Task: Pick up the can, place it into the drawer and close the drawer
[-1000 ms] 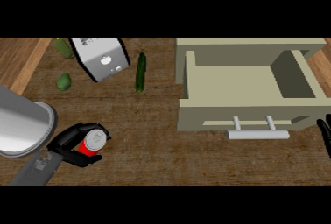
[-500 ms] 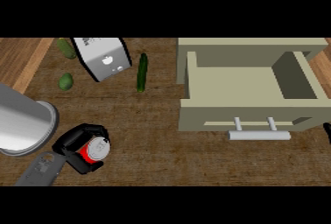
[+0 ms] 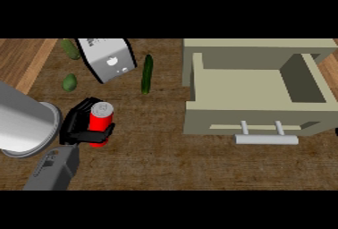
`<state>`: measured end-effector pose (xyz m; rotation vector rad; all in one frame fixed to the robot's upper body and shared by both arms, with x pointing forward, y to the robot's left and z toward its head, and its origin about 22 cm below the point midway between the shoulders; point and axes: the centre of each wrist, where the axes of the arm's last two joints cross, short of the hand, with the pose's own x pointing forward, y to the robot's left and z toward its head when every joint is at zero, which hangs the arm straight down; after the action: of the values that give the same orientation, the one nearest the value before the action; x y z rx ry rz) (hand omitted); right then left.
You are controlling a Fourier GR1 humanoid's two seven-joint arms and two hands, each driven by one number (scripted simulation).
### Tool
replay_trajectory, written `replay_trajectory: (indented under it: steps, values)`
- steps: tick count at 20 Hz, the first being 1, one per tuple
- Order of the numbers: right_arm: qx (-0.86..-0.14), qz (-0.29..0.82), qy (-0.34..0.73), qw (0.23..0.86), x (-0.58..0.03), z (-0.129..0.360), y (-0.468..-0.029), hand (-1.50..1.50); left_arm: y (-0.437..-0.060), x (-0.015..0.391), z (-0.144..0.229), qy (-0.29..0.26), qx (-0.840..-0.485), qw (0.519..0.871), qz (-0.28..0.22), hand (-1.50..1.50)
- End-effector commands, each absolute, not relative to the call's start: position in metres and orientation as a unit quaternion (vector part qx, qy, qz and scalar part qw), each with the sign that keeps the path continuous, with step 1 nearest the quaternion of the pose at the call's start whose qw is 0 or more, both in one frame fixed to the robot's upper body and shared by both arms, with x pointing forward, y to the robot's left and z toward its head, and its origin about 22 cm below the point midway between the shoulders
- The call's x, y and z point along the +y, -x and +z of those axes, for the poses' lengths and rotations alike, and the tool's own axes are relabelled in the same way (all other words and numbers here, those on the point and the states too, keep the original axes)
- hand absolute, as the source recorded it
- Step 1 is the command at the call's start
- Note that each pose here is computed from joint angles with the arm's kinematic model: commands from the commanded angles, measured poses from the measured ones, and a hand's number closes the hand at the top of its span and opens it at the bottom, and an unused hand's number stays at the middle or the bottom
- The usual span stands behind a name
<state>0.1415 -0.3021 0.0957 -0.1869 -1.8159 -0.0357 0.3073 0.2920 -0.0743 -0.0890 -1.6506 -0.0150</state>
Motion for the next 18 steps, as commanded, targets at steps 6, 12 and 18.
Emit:
replay_trajectory:
  steps: [6, 12, 18]
  values:
    - [-0.791, -0.016, 0.083, 0.606, -0.301, 0.105, -0.138, -1.5, -0.322, 0.235, 0.011, -0.002, -0.765, 0.644, 0.016, 1.5]
    - [-0.785, -0.018, 0.087, 0.613, -0.305, 0.102, -0.14, -1.5, -0.328, 0.172, 0.063, 0.02, -0.772, 0.635, -0.01, 1.5]
    - [-0.787, -0.019, 0.079, 0.611, -0.302, 0.104, -0.139, -1.5, -0.332, 0.142, 0.118, 0.028, -0.776, 0.629, -0.043, 1.5]
